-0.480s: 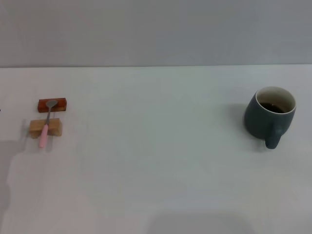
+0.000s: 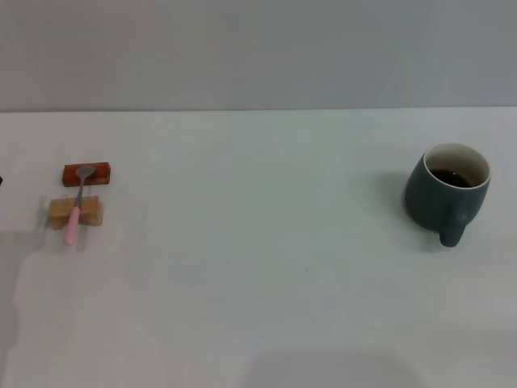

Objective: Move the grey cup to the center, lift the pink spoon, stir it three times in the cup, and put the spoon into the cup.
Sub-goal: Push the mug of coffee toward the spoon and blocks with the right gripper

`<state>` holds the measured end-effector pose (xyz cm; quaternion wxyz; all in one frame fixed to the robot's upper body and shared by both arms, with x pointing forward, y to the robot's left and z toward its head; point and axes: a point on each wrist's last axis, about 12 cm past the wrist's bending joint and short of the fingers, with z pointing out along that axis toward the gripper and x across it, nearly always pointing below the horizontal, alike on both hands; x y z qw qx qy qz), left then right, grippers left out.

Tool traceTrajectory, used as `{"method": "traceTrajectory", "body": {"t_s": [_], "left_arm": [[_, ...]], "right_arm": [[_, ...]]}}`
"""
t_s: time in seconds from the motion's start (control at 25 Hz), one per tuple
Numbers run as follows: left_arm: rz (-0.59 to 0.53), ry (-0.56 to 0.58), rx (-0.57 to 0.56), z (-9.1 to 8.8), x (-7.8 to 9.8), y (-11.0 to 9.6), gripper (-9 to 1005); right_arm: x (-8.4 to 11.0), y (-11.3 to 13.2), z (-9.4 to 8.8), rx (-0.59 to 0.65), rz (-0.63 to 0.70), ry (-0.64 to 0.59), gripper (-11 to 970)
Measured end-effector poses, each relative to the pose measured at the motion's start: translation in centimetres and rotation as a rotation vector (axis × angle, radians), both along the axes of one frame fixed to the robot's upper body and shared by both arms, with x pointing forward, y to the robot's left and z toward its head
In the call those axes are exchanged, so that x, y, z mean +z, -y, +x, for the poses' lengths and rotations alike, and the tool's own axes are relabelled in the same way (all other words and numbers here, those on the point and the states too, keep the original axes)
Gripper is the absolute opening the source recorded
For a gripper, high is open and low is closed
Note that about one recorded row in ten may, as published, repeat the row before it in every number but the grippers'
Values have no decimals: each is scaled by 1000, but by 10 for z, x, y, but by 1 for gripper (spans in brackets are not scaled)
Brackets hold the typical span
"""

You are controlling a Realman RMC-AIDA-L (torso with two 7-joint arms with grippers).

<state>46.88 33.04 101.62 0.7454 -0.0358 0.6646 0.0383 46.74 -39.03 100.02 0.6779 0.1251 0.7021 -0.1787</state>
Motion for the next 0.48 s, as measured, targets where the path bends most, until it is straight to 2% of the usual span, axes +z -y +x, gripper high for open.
{"method": "traceTrajectory", "body": {"t_s": [0.04,0.08,0.12,0.2,0.28,0.32,0.36,0.4,0.48], "left_arm": [[0,1,-1,0,0,0,787],[0,1,-2,1,0,1,787],[0,1,-2,1,0,1,787],[0,3,-4,2,1,1,787],[0,5,-5,3,1,1,787],[0,5,-5,3,1,1,787],[0,7,-8,4,2,2,786],[0,8,-9,5,2,2,786],[0,10,-11,6,3,3,786]], "right_arm": [[0,1,5,4,-3,-17,-1],[1,4,19,11,-8,-64,-1],[1,4,19,11,-8,-64,-1],[1,3,31,23,5,-107,-1],[2,0,50,47,25,-161,-1],[2,0,50,47,25,-161,-1],[4,-5,62,71,29,-187,-1],[4,-5,62,71,29,-187,-1],[7,-12,80,107,37,-226,-1]]}}
